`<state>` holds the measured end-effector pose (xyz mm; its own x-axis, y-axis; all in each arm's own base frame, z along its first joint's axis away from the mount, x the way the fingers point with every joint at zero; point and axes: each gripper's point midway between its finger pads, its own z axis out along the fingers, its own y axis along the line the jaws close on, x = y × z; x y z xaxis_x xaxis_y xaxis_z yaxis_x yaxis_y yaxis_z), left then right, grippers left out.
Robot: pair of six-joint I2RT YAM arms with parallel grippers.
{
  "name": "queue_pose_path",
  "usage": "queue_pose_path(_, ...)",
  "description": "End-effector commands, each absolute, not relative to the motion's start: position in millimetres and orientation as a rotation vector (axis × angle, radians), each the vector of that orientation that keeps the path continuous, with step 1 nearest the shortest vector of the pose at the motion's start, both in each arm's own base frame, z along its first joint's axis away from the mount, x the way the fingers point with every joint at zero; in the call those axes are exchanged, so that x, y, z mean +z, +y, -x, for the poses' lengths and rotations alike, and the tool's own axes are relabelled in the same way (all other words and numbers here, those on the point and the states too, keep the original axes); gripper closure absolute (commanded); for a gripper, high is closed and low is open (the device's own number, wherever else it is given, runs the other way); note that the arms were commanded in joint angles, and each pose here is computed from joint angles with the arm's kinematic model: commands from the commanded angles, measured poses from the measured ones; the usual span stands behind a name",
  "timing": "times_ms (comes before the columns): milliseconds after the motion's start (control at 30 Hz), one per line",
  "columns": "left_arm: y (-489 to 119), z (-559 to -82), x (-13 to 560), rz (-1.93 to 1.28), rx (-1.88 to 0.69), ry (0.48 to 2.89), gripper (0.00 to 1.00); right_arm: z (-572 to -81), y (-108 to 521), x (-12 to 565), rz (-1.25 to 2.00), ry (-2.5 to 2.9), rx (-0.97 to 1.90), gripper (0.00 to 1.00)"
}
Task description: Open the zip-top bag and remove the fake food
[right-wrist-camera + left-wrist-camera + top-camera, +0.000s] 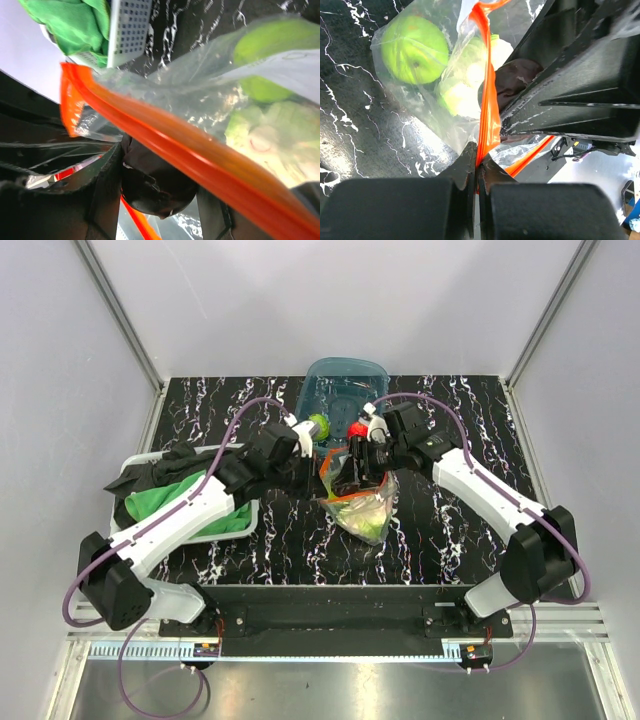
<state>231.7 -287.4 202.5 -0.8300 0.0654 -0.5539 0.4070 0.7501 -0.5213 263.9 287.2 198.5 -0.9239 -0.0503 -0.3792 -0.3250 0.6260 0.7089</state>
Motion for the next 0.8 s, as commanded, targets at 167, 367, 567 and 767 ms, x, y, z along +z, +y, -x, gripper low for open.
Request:
queue_pose_path(167, -325.5, -237.3, 252.2, -0.465, -1.071, 2.31, 1.0, -264.5, 311.1, 201.9, 0.394, 2.52, 1.087, 0.72)
queue_pose_path(367, -336.5, -225.1, 241.7, -0.506, -1.12, 2.357, 1.0, -286.9, 324.8, 220.1, 0.296, 2.478, 1.103, 0.73)
queue_pose_path(567, -297.9, -235.3, 224.9, -0.384, -0.945, 2.368, 1.0, -274.4, 311.2, 246.5, 0.294, 2.436, 1.082, 0.75)
queue_pose_path(767, -280.5, -252.1, 213.6, -0.348, -0.835, 2.407, 1.0, -259.9, 298.5, 291.8, 0.361, 2.363, 1.069, 0.75)
